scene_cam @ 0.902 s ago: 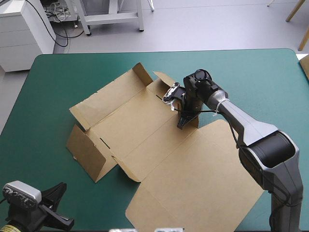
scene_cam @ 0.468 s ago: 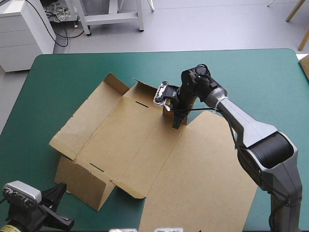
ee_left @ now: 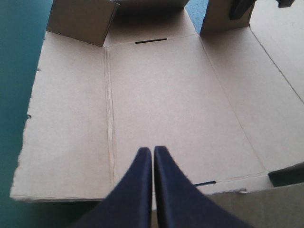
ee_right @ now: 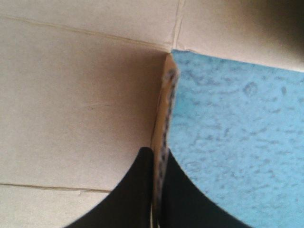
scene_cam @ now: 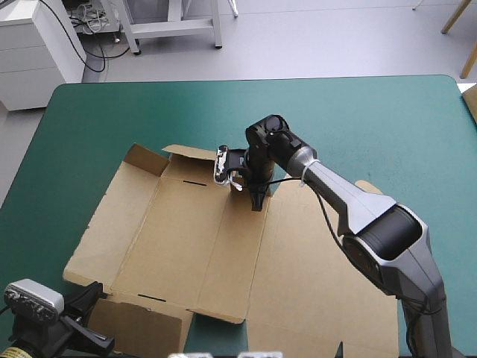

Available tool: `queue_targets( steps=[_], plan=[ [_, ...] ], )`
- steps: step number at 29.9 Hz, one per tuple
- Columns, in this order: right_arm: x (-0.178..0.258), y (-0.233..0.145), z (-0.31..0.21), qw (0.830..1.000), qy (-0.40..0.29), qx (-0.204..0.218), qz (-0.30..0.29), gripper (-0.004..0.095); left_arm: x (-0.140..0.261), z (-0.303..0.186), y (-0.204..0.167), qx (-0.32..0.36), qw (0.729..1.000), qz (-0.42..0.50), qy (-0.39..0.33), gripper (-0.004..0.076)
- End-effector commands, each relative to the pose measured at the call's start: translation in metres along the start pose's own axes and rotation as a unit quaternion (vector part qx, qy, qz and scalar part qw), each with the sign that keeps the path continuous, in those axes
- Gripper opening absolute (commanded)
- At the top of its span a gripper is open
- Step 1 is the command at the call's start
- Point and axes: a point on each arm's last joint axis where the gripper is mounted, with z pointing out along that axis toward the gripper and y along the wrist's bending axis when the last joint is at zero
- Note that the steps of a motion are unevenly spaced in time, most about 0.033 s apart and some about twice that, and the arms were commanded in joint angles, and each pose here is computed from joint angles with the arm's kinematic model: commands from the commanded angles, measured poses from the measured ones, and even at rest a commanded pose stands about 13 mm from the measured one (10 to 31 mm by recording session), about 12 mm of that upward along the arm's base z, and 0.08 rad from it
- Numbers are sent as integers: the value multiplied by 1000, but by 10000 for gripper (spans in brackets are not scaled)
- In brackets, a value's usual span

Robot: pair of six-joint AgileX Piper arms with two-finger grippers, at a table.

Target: Fold the box

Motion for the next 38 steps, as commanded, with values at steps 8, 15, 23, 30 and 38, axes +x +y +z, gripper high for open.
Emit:
queue_targets(
  steps=[8, 15, 23, 30, 38],
  plan=[
    [-17, -18, -17, 997, -50, 51, -7, -22, -12, -3, 0, 3, 999, -3, -36, -8],
    [-16, -19, -16, 997, -46, 55, -11, 10, -12, -3, 0, 3, 999, -3, -36, -8],
    [-24, -29, -61, 991, -87, 93, 50, 371, -12, -3, 0, 3, 999, -1, -36, -8],
    [-19, -25, -145, 966, -159, 160, 126, 392, -12, -3, 0, 3, 999, -2, -36, -8],
    [10, 9, -241, 926, -230, 205, 219, 337, -12, -3, 0, 3, 999, -2, -36, -8]
  ],
)
